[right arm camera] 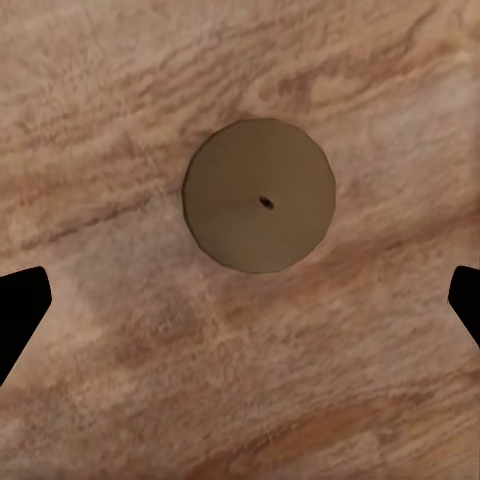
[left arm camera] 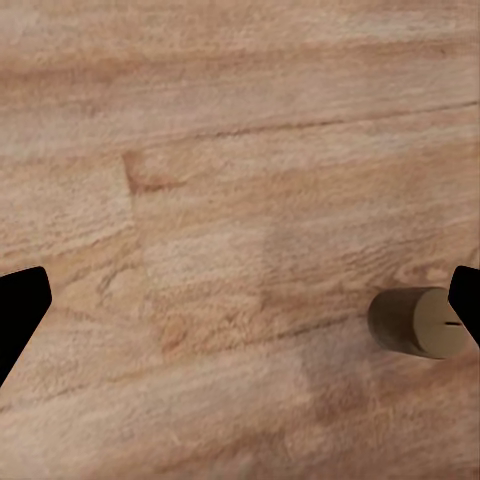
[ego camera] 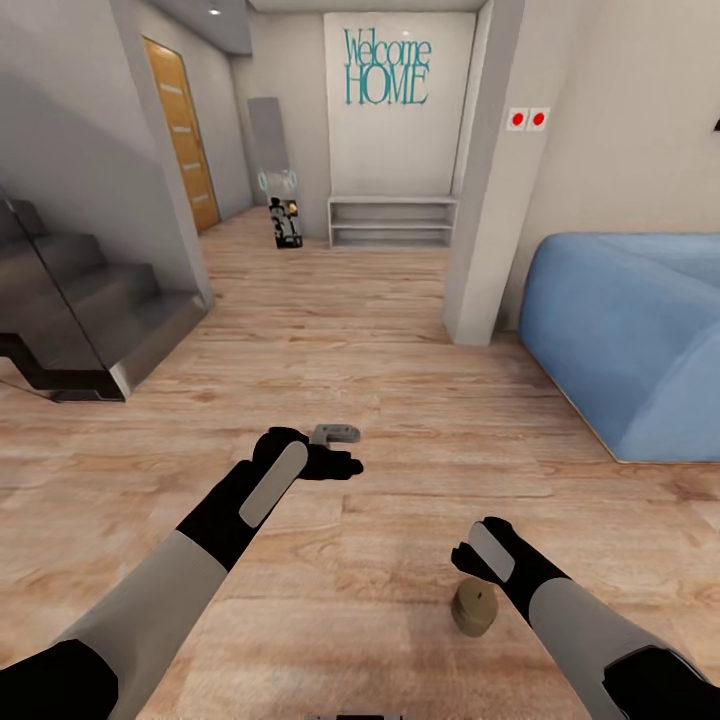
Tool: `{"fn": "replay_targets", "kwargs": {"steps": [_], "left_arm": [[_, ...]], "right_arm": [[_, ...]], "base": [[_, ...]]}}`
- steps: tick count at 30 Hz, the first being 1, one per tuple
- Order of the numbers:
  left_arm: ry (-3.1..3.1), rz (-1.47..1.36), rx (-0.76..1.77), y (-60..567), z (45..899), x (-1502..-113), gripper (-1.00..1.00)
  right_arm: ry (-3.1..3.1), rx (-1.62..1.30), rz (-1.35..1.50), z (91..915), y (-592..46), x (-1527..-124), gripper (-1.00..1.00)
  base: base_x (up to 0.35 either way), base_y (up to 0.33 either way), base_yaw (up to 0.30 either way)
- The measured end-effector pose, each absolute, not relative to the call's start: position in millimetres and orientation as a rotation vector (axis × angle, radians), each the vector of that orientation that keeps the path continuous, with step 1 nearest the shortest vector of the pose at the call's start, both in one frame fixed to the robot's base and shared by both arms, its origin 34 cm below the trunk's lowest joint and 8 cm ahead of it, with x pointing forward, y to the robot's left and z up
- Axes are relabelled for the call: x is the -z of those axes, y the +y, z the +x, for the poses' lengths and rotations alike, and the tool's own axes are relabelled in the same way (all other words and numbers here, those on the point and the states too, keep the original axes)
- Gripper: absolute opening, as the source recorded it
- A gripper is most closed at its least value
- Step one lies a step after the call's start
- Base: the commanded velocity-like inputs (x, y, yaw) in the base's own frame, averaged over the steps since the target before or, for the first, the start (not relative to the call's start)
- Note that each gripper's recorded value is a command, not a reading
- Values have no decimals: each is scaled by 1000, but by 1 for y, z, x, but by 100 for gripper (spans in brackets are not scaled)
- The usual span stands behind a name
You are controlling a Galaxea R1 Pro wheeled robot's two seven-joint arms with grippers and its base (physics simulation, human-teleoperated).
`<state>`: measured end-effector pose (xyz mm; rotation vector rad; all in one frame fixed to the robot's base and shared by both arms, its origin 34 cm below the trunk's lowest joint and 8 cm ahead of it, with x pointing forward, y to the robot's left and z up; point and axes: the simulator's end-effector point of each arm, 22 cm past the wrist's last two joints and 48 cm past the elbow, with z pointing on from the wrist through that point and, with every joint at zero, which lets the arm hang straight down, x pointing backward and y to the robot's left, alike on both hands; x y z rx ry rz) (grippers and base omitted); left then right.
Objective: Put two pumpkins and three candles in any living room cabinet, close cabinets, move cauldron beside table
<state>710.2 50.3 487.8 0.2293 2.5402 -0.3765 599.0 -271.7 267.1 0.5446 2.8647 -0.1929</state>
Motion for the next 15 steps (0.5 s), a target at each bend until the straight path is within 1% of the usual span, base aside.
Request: {"fn": "replay_targets", "kwargs": {"steps": [15], "left_arm": [[2600, 221, 389, 50, 708, -448, 100]], "right_arm": [[2924, 213, 548, 584, -271, -234, 100]], "base": [[0, 0, 0]]}}
